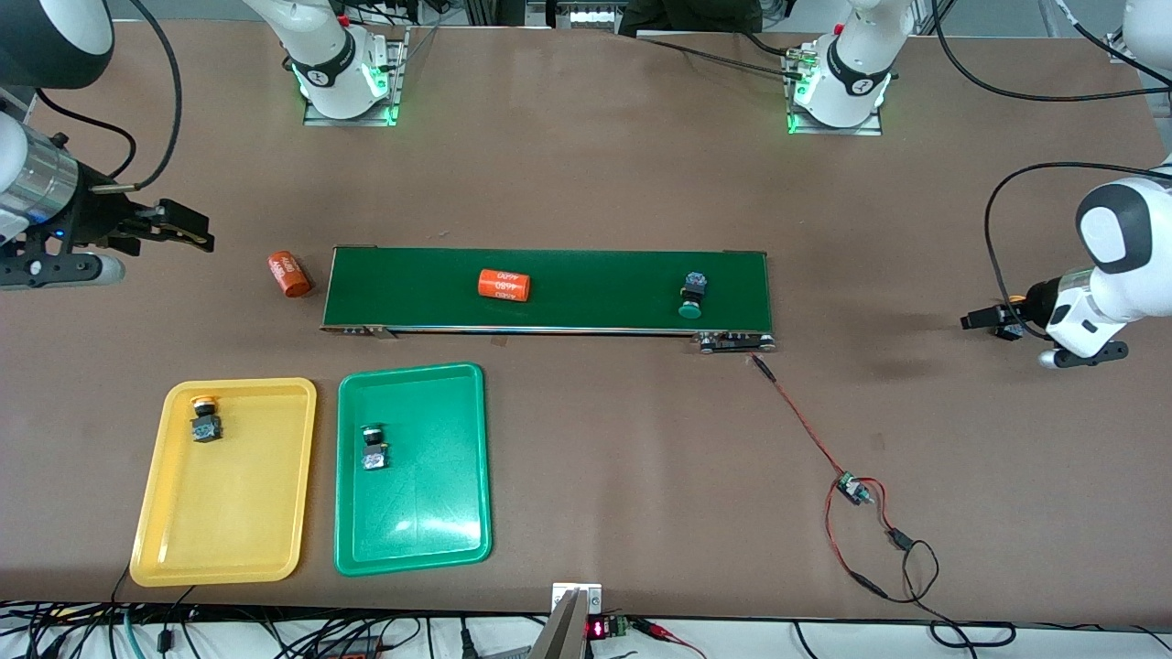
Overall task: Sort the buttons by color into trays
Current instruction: 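Grasp the yellow-capped button with the left gripper while the right gripper withdraws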
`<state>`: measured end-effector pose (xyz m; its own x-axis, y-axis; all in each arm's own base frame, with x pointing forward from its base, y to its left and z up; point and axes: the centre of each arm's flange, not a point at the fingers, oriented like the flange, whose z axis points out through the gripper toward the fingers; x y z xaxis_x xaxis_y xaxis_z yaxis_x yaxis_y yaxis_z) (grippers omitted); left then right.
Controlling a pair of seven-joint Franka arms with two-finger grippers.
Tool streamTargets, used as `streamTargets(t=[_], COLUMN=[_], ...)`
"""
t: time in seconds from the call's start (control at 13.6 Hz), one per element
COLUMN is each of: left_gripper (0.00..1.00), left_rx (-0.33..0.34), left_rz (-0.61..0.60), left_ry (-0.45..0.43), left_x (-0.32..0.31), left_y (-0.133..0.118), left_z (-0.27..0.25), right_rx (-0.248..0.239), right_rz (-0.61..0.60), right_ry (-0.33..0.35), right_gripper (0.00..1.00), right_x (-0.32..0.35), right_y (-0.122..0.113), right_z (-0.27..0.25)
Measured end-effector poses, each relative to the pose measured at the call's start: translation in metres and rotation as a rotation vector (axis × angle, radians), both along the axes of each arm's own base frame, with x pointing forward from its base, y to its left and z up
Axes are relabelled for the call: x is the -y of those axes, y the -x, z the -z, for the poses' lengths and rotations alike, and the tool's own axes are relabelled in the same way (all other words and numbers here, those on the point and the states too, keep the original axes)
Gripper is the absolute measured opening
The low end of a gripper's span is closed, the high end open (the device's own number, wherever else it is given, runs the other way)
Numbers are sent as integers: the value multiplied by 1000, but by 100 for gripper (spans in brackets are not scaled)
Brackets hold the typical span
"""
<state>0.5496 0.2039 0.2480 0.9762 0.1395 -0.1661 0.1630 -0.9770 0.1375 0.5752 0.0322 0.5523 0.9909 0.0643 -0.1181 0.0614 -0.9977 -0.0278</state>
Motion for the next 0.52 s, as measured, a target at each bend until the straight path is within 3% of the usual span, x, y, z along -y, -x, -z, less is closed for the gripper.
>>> streamTargets(t=[0.29,0.52], left_gripper=[100,100], left_rx=[9,-2], left_rz=[206,380], left_ry=[-20,-115], left_x=[-22,-23], left_y=[7,3], left_z=[30,30], right_rx=[-23,-41], right_rz=[-28,-24], right_ry=[1,4], right_gripper=[100,100], right_x=[-28,-38], right_y=[-1,-3], right_z=[11,21])
